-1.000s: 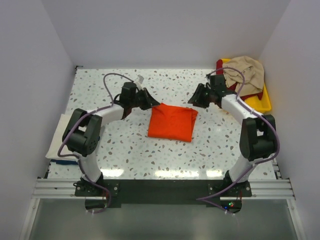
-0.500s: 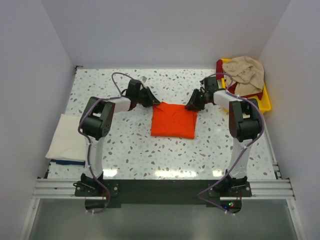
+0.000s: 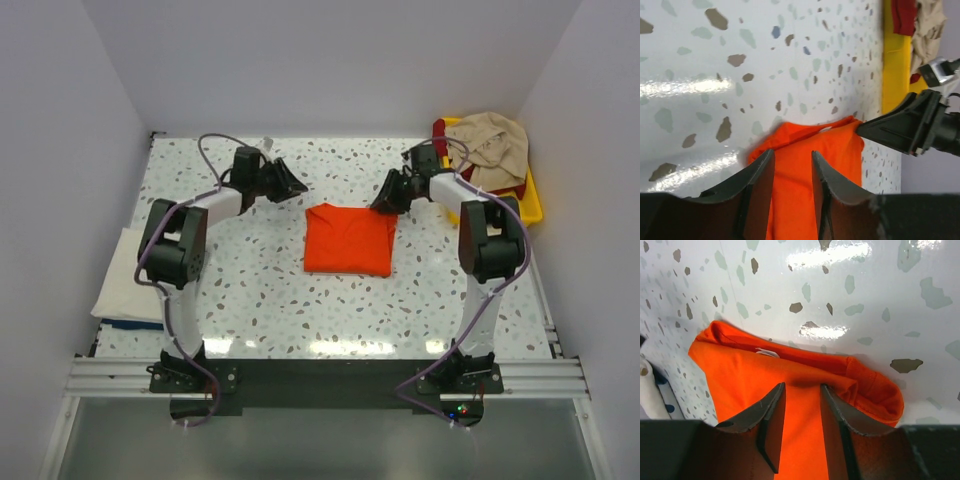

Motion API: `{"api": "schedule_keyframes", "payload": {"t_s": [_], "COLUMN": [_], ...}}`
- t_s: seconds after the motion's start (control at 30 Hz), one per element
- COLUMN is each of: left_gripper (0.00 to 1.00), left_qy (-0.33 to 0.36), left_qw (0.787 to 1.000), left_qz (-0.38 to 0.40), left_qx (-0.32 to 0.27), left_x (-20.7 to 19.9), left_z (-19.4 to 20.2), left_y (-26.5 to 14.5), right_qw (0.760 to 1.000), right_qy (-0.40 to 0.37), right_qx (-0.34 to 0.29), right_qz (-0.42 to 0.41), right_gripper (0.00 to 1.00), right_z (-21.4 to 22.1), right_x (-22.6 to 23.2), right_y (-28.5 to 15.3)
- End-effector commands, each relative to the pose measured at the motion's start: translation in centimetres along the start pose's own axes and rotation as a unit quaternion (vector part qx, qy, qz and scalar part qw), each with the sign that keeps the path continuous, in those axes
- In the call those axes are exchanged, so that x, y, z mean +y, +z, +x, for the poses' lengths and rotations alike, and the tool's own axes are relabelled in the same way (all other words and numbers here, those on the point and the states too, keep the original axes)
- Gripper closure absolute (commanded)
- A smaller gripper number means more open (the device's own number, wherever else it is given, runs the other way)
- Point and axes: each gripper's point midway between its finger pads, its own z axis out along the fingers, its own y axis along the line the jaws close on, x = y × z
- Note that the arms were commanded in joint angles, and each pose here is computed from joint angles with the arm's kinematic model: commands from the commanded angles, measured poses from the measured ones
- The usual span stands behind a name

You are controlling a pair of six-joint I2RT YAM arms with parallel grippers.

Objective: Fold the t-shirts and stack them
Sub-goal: Fold the tshirt

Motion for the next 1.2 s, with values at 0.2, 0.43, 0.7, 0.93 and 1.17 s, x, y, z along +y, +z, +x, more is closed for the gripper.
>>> {"api": "schedule_keyframes", "payload": {"t_s": [0.2,0.43,0.7,0.93,1.17], "left_gripper": [0.71,0.76,0.76,0.73,0.45], "left_qy": [0.053,0.031,0.01,0.012,0.052], "left_qw": [0.995,0.995,0.998,0.999,0.999], "left_qz": [0.08,0.086,0.024,0.022,0.01], "left_qx": [-0.011,0.045,0.051,0.029,-0.002], "left_x": [-7.2,-5.2,-0.4,-0.4,-3.1], "left_z": [1.7,5.3,5.2,2.8,0.3], "left_y": [-2.6,1.3,3.8,2.7,-1.2], "right_qw": [0.997,0.994,0.998,0.998,0.998], "right_qy": [-0.048,-0.05,-0.021,-0.017,-0.044], "right_qx": [-0.053,-0.022,0.052,0.054,0.023], "right_qz": [-0.041,-0.095,-0.041,-0.019,-0.031], "right_gripper": [0.61,0.6,0.62,0.62,0.59], "right_z": [0.7,7.2,14.2,15.5,12.8], "right_x": [6.2,8.0,1.2,-1.3,1.2], "right_y": [-5.8,-4.9,-1.8,-2.7,-4.8]}}
